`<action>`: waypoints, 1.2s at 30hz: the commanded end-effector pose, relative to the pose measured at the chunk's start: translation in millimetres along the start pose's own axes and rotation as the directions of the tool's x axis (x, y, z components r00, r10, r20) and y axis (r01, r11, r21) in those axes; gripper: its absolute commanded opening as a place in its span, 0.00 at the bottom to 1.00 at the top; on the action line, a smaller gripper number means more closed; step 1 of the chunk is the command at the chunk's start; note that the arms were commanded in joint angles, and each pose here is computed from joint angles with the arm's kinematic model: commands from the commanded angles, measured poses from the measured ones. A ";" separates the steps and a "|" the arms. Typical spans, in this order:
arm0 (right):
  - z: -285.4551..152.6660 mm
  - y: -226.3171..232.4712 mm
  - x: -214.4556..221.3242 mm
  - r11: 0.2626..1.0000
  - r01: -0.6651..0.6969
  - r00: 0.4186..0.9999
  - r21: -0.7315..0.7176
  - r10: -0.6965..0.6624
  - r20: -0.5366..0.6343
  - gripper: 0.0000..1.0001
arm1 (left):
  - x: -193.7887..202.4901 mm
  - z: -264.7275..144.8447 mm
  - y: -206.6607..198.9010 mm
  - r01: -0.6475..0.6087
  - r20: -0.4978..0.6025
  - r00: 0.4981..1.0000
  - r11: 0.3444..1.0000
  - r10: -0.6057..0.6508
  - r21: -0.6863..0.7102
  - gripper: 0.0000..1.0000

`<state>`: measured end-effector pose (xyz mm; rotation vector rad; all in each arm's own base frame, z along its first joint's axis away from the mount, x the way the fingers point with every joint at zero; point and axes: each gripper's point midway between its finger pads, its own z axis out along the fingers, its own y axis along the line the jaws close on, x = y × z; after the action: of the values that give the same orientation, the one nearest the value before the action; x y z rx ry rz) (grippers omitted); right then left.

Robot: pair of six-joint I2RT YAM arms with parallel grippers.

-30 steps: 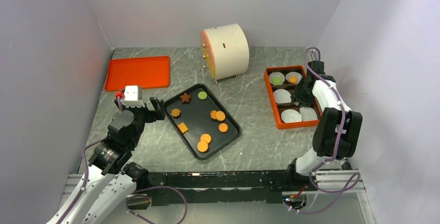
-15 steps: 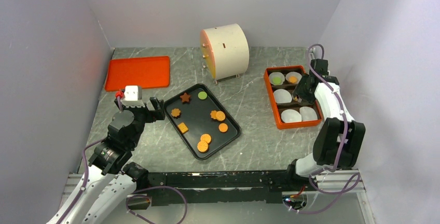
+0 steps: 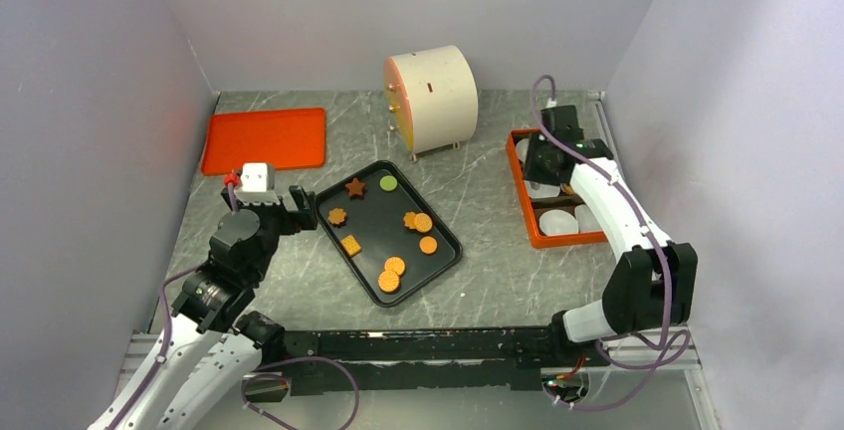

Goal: Pack the cookies

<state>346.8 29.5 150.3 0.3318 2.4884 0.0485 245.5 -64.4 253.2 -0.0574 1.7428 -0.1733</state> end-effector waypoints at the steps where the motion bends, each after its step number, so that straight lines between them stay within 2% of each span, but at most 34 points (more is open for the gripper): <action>1: -23.7 43.5 -8.6 0.984 0.151 0.988 -0.094 -0.147 0.057 0.37 | -8.1 1.5 0.9 -0.005 0.025 1.000 1.000 0.005 -0.004 0.96; 9: -38.4 112.7 41.5 0.893 0.335 0.940 -0.300 -0.340 0.038 0.37 | -4.8 6.0 3.9 -0.009 0.010 1.000 1.000 0.009 -0.015 0.96; 20: -59.6 192.5 128.2 0.672 0.503 0.821 -0.544 -0.568 0.056 0.37 | -2.4 10.9 10.1 -0.005 -0.007 1.000 0.999 0.005 -0.037 0.96; 27: -68.2 253.4 161.0 0.527 0.583 0.754 -0.618 -0.634 0.171 0.37 | -3.6 12.8 11.5 0.004 -0.006 1.000 0.999 -0.004 -0.037 0.96; 36: -54.4 313.6 195.6 0.386 0.710 0.624 -0.589 -0.732 0.272 0.38 | -5.5 11.5 12.3 0.008 -0.001 1.000 0.999 -0.008 -0.037 0.96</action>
<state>217.9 348.3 95.0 -1.0494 2.3944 0.5472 257.1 -50.9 239.7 -0.0970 1.7955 -0.1247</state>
